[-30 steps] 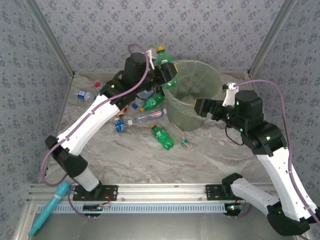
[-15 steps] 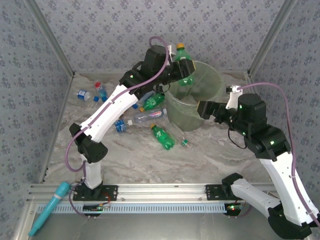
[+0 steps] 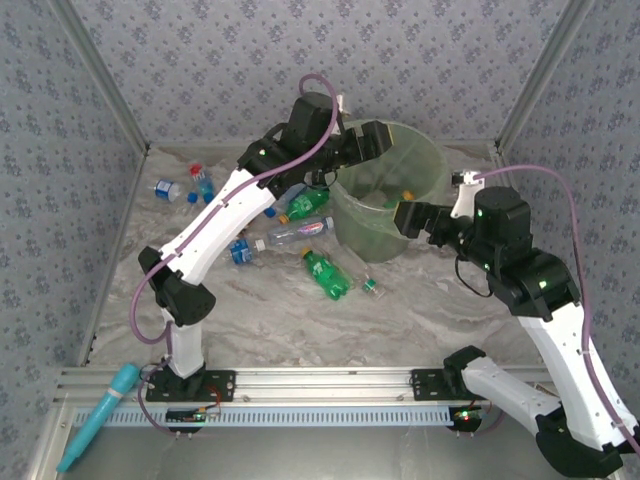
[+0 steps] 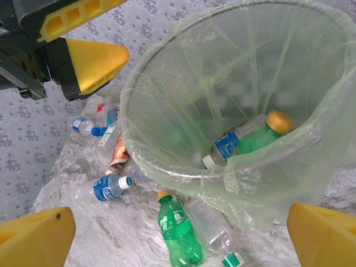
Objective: Put the plastic bottles in the bin
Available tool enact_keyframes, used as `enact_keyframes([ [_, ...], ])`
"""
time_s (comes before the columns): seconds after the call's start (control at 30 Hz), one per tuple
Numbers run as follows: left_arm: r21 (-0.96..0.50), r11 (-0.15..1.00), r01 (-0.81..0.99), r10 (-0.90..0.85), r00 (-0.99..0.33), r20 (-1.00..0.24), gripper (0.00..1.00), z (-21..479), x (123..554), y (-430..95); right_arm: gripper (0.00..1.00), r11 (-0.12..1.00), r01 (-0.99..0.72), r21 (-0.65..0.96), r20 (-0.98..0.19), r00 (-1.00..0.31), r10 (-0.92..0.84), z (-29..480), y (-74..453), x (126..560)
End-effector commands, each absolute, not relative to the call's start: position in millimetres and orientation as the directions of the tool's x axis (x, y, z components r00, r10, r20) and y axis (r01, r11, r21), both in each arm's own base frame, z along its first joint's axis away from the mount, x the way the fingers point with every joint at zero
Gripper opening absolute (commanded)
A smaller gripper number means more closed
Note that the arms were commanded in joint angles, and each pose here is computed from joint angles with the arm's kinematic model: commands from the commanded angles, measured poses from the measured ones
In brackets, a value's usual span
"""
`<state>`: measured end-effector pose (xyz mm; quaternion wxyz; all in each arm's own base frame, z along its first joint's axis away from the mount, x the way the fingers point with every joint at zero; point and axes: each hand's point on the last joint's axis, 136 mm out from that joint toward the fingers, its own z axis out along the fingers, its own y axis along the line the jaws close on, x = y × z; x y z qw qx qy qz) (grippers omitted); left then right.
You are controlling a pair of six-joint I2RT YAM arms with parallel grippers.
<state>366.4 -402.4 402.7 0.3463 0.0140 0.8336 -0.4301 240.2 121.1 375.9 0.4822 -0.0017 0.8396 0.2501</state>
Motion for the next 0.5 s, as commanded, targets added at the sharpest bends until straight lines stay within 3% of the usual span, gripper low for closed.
enact_keyframes([
  [0.0, -0.684, 0.631, 0.367, -0.289, -0.707, -0.646, 0.90, 436.6, 350.6, -380.5, 1.00, 0.865, -0.255, 0.431, -0.810, -0.532, 0.247, 379.3, 125.1, 240.9],
  [0.47, -0.614, 0.750, 0.248, -0.368, -0.615, -0.698, 0.94, 403.3, 317.9, -287.0, 1.00, 0.866, -0.339, 0.368, -0.790, -0.605, 0.099, 352.1, 176.2, 248.5],
])
